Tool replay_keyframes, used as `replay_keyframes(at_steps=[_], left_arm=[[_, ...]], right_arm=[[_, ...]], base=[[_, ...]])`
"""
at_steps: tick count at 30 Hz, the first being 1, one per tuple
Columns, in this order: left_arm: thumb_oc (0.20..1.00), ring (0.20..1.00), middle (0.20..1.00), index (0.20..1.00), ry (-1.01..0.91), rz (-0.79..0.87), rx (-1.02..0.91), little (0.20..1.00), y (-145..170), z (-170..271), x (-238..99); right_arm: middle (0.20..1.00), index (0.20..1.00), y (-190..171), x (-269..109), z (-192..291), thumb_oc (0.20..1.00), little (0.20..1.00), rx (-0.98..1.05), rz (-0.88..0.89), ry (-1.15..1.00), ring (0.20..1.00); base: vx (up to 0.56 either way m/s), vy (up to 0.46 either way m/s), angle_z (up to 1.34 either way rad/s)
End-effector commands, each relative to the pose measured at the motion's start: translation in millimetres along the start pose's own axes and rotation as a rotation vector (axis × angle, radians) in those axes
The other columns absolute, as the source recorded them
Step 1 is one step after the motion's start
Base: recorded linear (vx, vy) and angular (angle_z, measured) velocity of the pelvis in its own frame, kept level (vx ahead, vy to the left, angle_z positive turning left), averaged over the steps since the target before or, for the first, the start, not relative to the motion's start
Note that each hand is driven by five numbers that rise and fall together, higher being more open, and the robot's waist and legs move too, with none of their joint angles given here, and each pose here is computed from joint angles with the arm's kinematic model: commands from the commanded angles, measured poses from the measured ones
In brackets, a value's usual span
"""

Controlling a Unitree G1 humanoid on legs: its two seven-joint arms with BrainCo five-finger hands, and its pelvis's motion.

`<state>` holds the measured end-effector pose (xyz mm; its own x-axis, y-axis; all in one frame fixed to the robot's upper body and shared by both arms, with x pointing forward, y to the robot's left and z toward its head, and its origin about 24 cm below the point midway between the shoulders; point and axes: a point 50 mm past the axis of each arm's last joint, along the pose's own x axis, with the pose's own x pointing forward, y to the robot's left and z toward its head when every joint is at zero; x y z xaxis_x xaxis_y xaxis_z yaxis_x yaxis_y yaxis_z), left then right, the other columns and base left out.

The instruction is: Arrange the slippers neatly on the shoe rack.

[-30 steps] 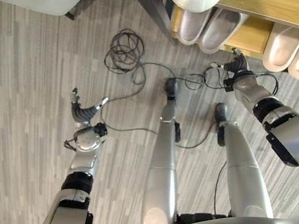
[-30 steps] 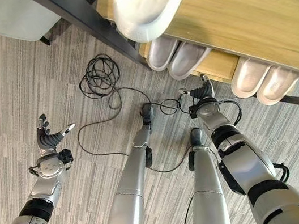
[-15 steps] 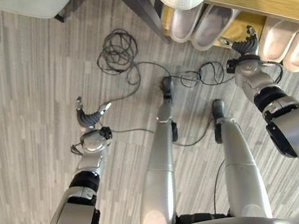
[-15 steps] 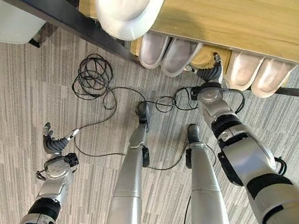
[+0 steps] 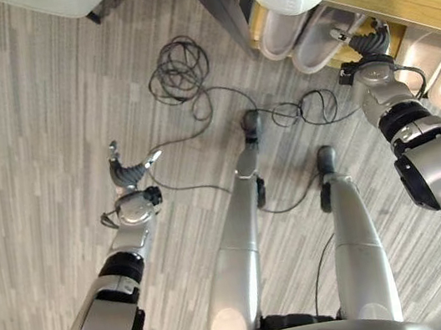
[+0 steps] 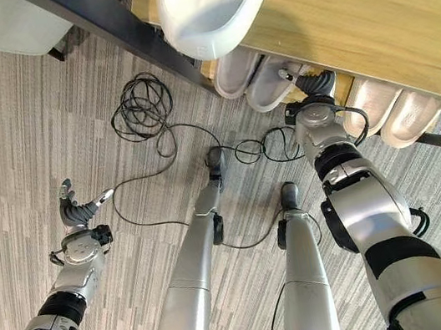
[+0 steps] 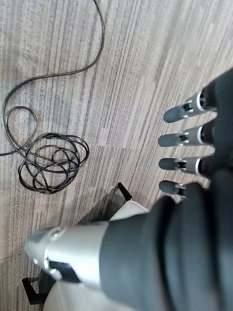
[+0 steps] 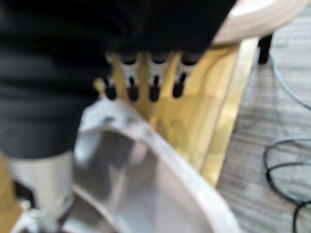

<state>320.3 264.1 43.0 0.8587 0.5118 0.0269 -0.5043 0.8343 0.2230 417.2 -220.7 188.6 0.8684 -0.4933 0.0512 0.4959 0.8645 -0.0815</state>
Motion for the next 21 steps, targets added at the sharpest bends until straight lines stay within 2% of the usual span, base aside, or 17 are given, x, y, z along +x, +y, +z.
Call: replay_keyframes(at_steps=[1,21], left_arm=[[1.0,1.0,1.0,1.0,-0.028,0.029,0.001,1.0,10.8,-0.1,1.1],[1.0,1.0,1.0,1.0,-0.062,0.038,0.027,1.0,18.6,11.6,10.1]], right_arm=[[1.0,1.0,-13.5,8.0,20.1,1.0,1.0,0.024,-0.02,-0.043,1.0],[1.0,1.0,10.3,-0.1,38.5,1.0,1.0,0.032,0.103,-0.139,1.0]], base=[[0.0,0.0,0.0],[0.0,0.003,-0.01]])
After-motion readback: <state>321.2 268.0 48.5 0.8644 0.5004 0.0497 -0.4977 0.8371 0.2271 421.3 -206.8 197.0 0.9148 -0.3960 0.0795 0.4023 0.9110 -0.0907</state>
